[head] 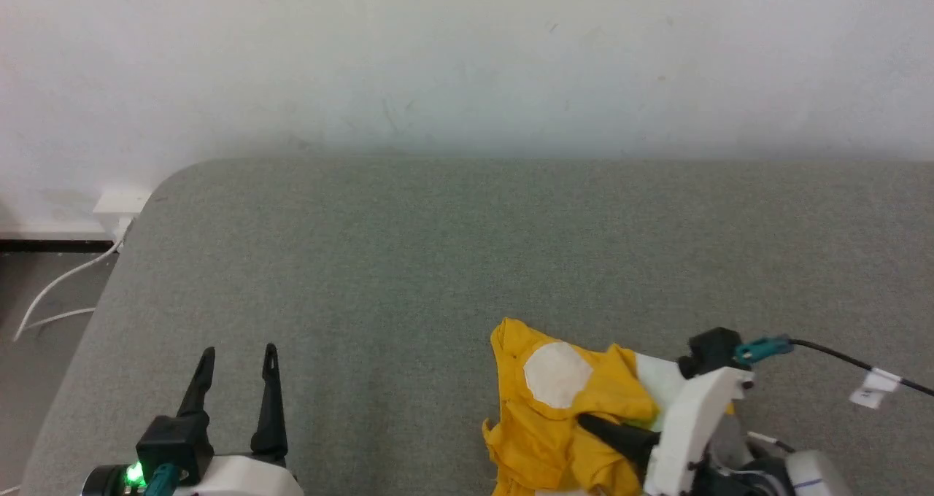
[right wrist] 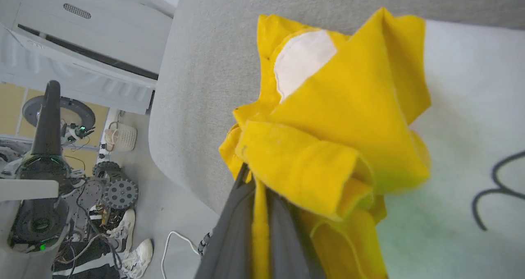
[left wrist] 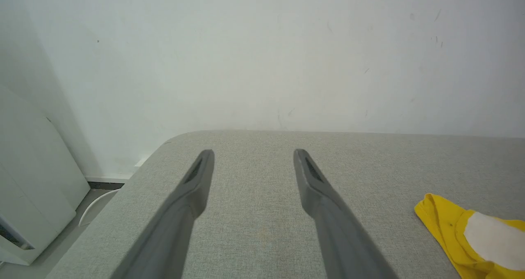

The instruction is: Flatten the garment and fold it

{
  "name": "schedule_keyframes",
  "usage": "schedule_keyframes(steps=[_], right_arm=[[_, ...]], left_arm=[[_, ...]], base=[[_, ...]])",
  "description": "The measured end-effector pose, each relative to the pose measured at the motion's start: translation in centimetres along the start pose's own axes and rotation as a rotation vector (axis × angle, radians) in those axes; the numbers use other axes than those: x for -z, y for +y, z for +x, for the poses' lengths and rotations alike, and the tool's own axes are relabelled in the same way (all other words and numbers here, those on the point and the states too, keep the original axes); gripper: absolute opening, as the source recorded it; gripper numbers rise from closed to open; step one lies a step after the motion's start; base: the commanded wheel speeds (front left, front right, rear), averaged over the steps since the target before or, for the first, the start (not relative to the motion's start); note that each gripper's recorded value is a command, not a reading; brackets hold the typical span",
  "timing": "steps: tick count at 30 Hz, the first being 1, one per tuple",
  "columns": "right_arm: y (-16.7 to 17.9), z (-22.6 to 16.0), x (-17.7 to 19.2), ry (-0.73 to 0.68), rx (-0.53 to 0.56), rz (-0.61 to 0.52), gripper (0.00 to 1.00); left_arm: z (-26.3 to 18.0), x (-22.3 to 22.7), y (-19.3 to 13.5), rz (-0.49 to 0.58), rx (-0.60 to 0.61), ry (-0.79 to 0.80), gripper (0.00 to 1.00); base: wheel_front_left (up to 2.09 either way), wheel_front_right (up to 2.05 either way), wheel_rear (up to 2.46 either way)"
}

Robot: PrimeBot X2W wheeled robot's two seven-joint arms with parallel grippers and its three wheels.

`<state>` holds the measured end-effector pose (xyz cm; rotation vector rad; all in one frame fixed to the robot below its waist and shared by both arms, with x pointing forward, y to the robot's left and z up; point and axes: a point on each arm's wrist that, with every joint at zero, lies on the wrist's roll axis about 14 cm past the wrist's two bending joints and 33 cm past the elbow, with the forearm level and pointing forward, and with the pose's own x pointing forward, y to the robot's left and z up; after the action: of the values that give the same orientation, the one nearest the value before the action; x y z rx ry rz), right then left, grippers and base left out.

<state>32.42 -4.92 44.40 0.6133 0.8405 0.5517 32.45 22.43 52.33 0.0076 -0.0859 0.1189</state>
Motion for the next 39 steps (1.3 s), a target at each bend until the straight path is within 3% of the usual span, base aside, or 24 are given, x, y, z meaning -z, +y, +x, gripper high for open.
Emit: schedule_keyframes(steps=[6, 8, 9, 14, 20, 23, 29, 34, 39], right_arm=[[3.4, 3.2, 1.8, 0.044, -0.103, -0.023, 0.0], [3.1, 4.5, 2.9, 0.061, -0.074, -0.077, 0.6], [3.1, 4.8, 3.3, 0.067, -0.07, -0.089, 1.0], [4.2, 5.7, 2.6, 0.011, -0.076, -0.231, 1.0], [4.3, 3.9, -1.0, -0.146, -0.049, -0.571, 1.0], [4.3, 2.3, -2.9, -0.247, -0.038, -0.651, 1.0], [3.4, -1.6, -6.7, -0.477, 0.019, -0.646, 1.0], [-2.4, -7.6, -10.4, -0.692, 0.241, -0.569, 1.0], [-7.5, -13.1, -11.6, -0.794, 0.451, -0.479, 1.0]], left_arm=[[0.1, 0.5, 0.2, 0.0, -0.01, 0.018, 1.0], [0.1, 1.0, 0.2, 0.002, -0.013, 0.032, 1.0], [0.1, 1.1, 0.2, -0.001, -0.014, 0.037, 1.0], [0.3, 1.6, -0.1, -0.009, -0.004, 0.053, 1.0], [0.7, 1.9, -0.8, -0.024, 0.008, 0.057, 1.0], [1.0, 1.8, -1.1, -0.035, 0.016, 0.054, 1.0], [1.5, 1.8, -1.7, -0.046, 0.028, 0.048, 1.0], [1.9, 2.0, -2.4, -0.059, 0.042, 0.053, 1.0], [2.3, 2.2, -2.7, -0.063, 0.047, 0.058, 1.0]], base=[[0.0, 0.0, 0.0], [0.0, 0.0, 0.0], [0.0, 0.0, 0.0], [0.0, 0.0, 0.0], [0.0, 0.0, 0.0], [0.0, 0.0, 0.0], [0.0, 0.0, 0.0], [0.0, 0.0, 0.0], [0.0, 0.0, 0.0]])
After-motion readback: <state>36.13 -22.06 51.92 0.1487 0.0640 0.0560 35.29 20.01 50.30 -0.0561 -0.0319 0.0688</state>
